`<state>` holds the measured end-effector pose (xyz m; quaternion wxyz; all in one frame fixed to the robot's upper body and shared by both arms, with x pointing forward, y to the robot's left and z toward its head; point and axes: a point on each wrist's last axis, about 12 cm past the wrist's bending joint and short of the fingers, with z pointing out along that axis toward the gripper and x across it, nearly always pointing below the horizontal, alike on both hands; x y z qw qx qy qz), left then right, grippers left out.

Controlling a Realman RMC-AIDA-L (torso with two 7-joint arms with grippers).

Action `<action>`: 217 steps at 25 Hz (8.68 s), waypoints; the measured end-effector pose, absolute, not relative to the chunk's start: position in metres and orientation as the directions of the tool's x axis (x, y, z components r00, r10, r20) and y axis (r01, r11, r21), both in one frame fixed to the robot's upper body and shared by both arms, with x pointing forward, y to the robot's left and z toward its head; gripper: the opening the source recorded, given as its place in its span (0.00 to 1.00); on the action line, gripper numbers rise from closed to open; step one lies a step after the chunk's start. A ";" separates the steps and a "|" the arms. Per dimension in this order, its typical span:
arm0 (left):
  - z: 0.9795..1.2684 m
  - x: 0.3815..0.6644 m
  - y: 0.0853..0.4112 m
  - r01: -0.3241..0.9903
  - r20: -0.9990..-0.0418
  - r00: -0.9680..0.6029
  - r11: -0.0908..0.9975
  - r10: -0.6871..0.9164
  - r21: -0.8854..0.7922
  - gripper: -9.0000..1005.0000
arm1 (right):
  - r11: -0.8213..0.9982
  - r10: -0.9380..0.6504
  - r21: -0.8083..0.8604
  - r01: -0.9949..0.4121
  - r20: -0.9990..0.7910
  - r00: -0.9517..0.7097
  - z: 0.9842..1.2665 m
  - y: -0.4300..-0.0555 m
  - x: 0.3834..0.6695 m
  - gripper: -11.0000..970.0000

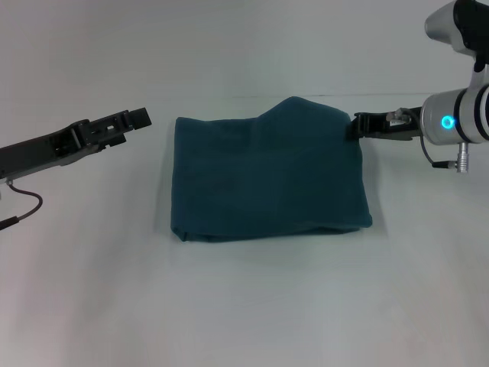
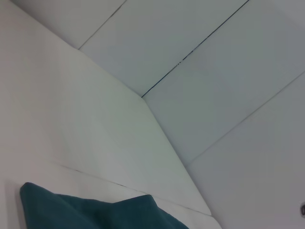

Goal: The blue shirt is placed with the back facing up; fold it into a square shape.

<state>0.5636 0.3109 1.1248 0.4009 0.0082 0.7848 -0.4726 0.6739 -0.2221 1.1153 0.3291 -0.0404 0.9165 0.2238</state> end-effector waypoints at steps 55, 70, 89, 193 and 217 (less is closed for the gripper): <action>1.063 0.529 0.291 -0.130 -0.060 -0.849 0.319 -0.525 -0.939 0.91 | 0.531 0.541 0.825 -0.192 -0.505 -0.672 1.106 -0.412 0.521 0.97; 1.040 0.535 0.282 -0.250 -0.002 -0.782 0.316 -0.624 -0.915 0.87 | 0.530 0.537 0.820 -0.216 -0.521 -0.663 1.109 -0.407 0.528 0.97; 1.029 0.552 0.258 -0.272 -0.017 -0.786 0.370 -0.618 -0.888 0.81 | 0.516 0.566 0.833 -0.202 -0.508 -0.650 1.102 -0.411 0.521 0.97; 1.149 0.578 0.309 0.715 -0.826 -0.550 0.579 0.120 -0.392 0.76 | 0.705 -0.002 0.514 -0.489 -0.688 -0.726 1.141 -0.359 0.578 0.97; 1.172 0.594 0.273 0.837 -0.746 -0.515 0.434 0.422 -0.333 0.76 | 0.453 -0.350 0.302 -0.839 -0.805 -0.479 1.134 -0.255 0.588 0.97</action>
